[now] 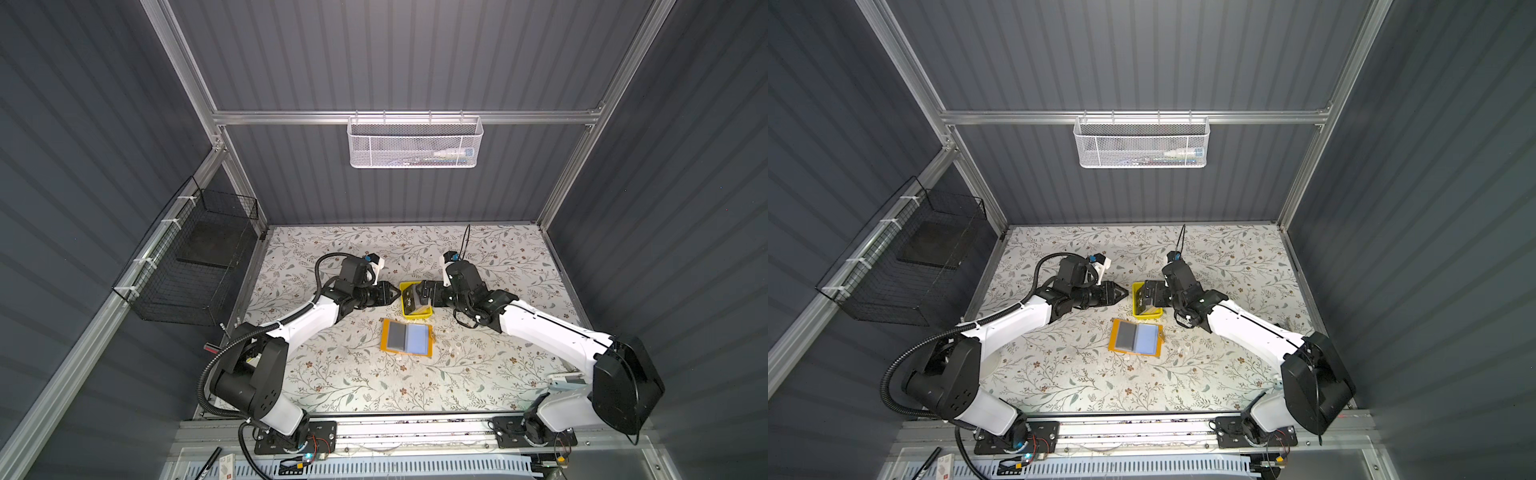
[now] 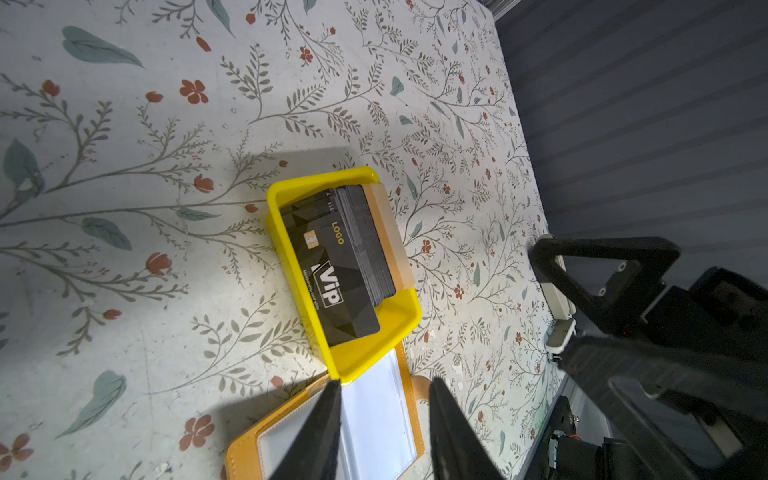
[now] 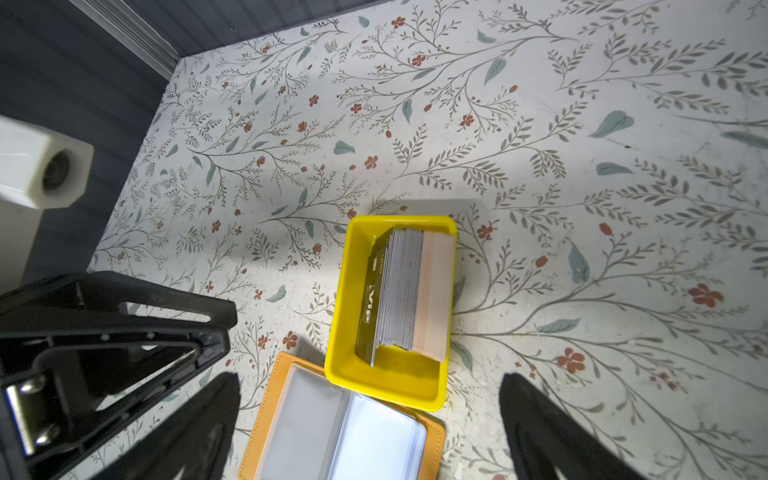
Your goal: Put the credit cards into the card holder
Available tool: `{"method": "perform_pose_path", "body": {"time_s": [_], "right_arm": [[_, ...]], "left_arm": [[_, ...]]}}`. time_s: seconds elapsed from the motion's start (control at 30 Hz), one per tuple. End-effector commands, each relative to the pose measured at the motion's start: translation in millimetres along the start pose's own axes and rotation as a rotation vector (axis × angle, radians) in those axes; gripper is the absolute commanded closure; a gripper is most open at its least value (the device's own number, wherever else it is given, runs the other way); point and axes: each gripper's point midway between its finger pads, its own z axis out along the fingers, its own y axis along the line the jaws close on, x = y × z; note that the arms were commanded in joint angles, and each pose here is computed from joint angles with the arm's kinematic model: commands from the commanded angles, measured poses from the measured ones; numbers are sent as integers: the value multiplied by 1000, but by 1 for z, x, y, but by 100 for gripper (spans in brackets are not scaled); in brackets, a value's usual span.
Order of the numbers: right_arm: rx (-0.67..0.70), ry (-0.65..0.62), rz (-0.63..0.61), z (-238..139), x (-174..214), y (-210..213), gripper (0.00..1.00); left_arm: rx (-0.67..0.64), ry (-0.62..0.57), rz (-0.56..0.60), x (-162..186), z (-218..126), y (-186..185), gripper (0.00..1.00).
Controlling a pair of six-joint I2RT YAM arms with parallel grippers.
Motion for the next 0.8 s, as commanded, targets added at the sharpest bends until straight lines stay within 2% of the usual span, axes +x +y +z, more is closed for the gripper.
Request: {"method": "perform_pose_path", "body": {"time_s": [0.0,0.13,0.33,0.6,0.77], "right_arm": [[-36,28,-5,9,10,2,1],[-23,68,12,7,15,1,1],[-5,138,45,2,28,-5,1],[24,168,52,9,38,-12,2],[48,192,69,16,40,-16,3]], "left_arm": [[13,-2,21,2,-8,-3,64],[17,-35,-5,10,-20,-3,64],[50,-10,-60,28,-22,-6,63],[77,-13,-47,35,-19,-20,63],[55,20,-44,38,-12,-15,63]]}}
